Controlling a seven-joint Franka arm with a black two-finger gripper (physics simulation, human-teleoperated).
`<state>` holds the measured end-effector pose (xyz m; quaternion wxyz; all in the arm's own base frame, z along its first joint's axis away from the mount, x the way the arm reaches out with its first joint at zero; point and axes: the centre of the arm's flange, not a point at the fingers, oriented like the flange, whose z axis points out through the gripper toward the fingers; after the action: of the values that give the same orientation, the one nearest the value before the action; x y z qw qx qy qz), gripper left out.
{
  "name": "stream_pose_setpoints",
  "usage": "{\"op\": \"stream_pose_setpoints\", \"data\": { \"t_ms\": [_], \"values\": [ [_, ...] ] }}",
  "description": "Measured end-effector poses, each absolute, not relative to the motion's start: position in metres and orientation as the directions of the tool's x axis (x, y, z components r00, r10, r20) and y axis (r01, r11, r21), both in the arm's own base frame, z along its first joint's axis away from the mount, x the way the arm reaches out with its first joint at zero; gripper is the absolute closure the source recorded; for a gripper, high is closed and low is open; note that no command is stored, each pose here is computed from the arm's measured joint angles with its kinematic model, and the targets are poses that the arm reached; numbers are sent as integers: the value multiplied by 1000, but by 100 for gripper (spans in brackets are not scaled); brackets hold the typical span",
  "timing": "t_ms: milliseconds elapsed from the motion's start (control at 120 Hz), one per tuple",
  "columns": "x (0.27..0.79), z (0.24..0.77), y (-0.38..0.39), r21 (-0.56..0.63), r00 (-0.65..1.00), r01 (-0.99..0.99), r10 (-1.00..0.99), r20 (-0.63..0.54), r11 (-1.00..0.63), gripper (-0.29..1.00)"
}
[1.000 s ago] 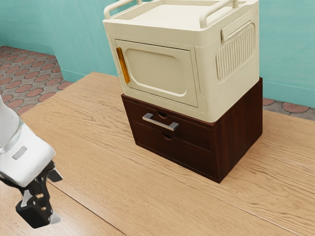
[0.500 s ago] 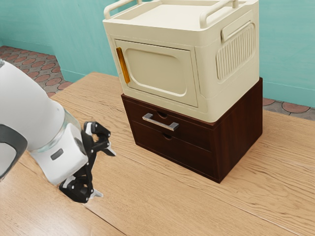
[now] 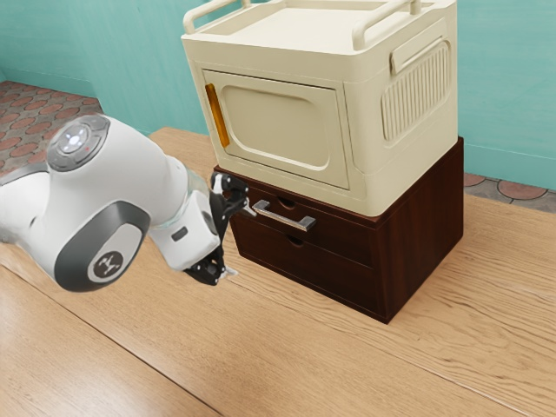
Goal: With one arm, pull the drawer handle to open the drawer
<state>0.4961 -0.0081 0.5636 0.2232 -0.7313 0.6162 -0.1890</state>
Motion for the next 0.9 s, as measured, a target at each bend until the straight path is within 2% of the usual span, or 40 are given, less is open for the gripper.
{"op": "stream_pose_setpoints", "data": {
  "t_ms": [300,900],
  "values": [
    [511,548,-16,-578,100,-814,-995,-29,-65,0],
    [523,532,-18,-580,51,-815,-997,-53,-11,0]
  ]
}}
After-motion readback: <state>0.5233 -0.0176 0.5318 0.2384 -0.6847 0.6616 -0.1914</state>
